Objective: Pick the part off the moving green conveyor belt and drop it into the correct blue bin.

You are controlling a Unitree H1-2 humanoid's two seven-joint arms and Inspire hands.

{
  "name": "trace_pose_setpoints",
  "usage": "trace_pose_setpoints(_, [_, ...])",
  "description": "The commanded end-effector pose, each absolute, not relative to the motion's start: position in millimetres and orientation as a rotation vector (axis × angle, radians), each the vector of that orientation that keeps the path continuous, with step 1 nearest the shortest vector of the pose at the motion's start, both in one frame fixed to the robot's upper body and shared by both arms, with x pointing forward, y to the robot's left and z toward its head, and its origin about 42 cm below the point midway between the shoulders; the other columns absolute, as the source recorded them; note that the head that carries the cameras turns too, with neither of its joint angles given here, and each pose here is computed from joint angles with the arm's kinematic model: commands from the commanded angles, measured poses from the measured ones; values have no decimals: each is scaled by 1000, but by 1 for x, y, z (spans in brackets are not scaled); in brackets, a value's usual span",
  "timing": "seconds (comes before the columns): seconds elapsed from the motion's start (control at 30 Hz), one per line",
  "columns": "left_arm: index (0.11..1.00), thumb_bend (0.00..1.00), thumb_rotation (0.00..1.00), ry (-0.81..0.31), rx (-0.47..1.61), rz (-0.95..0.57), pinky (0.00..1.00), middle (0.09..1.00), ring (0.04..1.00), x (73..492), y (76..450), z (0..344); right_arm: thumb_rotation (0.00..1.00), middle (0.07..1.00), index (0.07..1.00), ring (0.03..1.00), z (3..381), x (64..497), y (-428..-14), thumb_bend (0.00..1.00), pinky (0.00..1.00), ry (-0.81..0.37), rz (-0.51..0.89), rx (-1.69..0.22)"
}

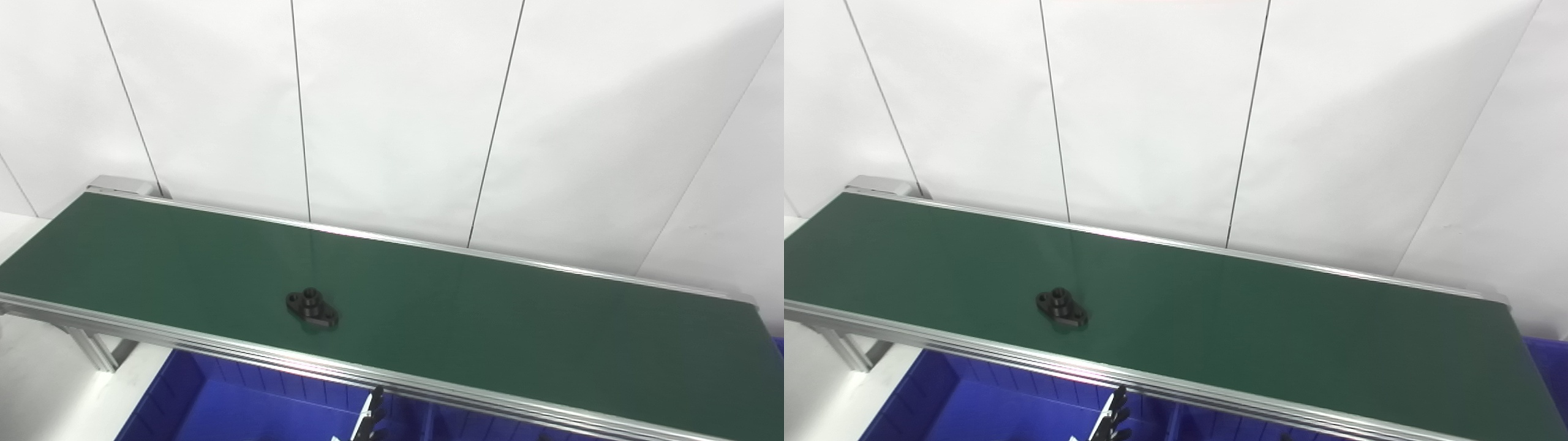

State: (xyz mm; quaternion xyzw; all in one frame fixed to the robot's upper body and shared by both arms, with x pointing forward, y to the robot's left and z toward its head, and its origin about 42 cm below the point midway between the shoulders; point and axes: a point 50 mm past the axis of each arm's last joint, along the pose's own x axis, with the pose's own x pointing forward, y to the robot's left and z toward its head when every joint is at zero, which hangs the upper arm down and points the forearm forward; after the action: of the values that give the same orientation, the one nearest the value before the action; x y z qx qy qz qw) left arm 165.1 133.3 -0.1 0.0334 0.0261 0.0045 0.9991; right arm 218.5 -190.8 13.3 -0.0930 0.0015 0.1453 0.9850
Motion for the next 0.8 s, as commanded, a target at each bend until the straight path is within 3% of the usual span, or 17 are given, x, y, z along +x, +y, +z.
trace_pose_setpoints(0.0, [1000, 866, 841, -19, 50, 9, 849, 1000, 951, 169, 135, 11, 689, 971, 1000, 915, 42, 225, -191, 904, 891, -143, 235, -260])
trace_pose_setpoints(0.2, [1000, 846, 845, -25, 50, 8, 860, 996, 949, 172, 141, 12, 579, 931, 969, 842, 102, 244, -181, 892, 763, -305, 153, -453])
trace_pose_setpoints(0.33, [1000, 830, 844, -23, 47, 5, 873, 999, 955, 173, 143, 12, 409, 909, 938, 809, 136, 263, -171, 885, 685, -403, 135, -539])
trace_pose_setpoints(0.53, [1000, 845, 851, -25, 53, 7, 887, 995, 957, 173, 145, 12, 430, 871, 882, 775, 170, 295, -155, 939, 620, -424, 100, -674])
trace_pose_setpoints(0.77, [1000, 848, 855, -30, 37, 8, 906, 1000, 970, 172, 146, 15, 484, 845, 851, 761, 188, 333, -137, 975, 620, -426, 85, -798])
